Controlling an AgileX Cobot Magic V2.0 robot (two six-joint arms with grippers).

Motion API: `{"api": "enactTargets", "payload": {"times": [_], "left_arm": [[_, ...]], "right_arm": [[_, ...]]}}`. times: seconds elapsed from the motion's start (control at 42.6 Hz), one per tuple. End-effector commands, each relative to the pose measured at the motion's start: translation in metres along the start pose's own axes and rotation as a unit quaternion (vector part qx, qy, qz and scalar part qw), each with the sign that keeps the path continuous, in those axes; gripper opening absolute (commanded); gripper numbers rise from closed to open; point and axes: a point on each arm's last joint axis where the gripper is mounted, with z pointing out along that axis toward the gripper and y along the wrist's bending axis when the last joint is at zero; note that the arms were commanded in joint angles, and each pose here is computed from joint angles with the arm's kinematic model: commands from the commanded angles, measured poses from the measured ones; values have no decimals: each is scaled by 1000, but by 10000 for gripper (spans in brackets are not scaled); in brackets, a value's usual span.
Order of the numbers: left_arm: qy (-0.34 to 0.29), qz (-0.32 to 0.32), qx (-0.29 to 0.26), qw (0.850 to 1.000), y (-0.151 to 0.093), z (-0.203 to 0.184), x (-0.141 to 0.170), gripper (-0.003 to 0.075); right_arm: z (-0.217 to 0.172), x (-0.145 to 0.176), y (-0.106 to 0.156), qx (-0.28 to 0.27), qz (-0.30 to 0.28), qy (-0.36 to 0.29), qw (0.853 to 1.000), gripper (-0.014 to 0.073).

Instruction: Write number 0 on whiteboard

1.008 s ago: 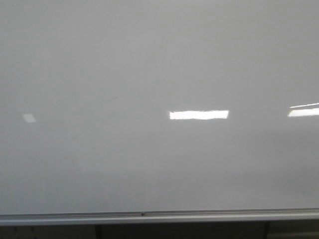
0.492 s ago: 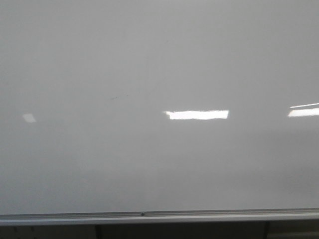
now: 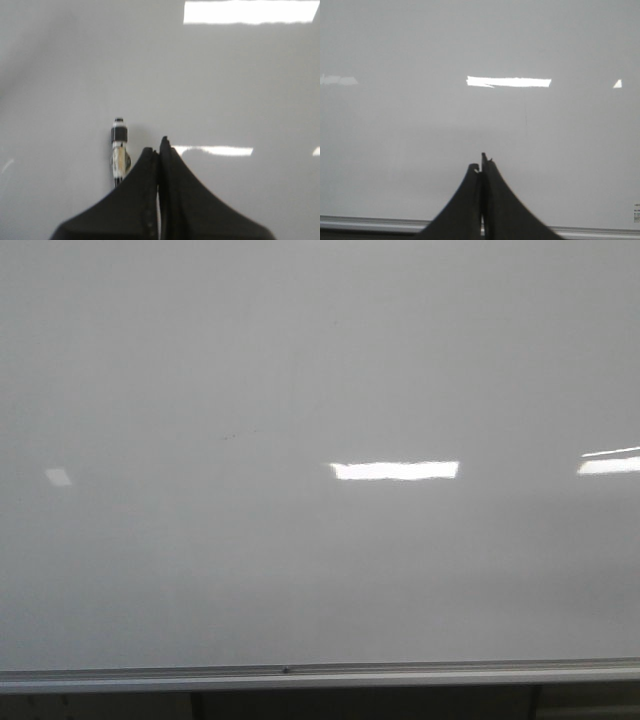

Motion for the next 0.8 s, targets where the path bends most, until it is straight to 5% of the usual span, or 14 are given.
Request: {"api": "enactTargets", "payload": {"times": [0.0, 0.164, 0.399, 0.657, 0.774], "left_arm": [[-98, -4, 11, 995, -2, -4, -26, -19], [-84, -1, 6, 996, -4, -4, -75, -19], [46, 21, -11, 999, -3, 25, -108, -19], [95, 19, -13, 995, -3, 50, -107, -14], [96, 19, -13, 995, -3, 50, -106, 104]], "right_arm": [[-9, -33, 1, 2, -7, -90, 996, -59], [-27, -86, 3, 1, -7, -119, 993, -59], [-22, -144, 4, 2, -7, -77, 997, -59], [-2, -150, 4, 3, -8, -37, 999, -43], [-2, -148, 4, 3, -8, -29, 1000, 87]]}}
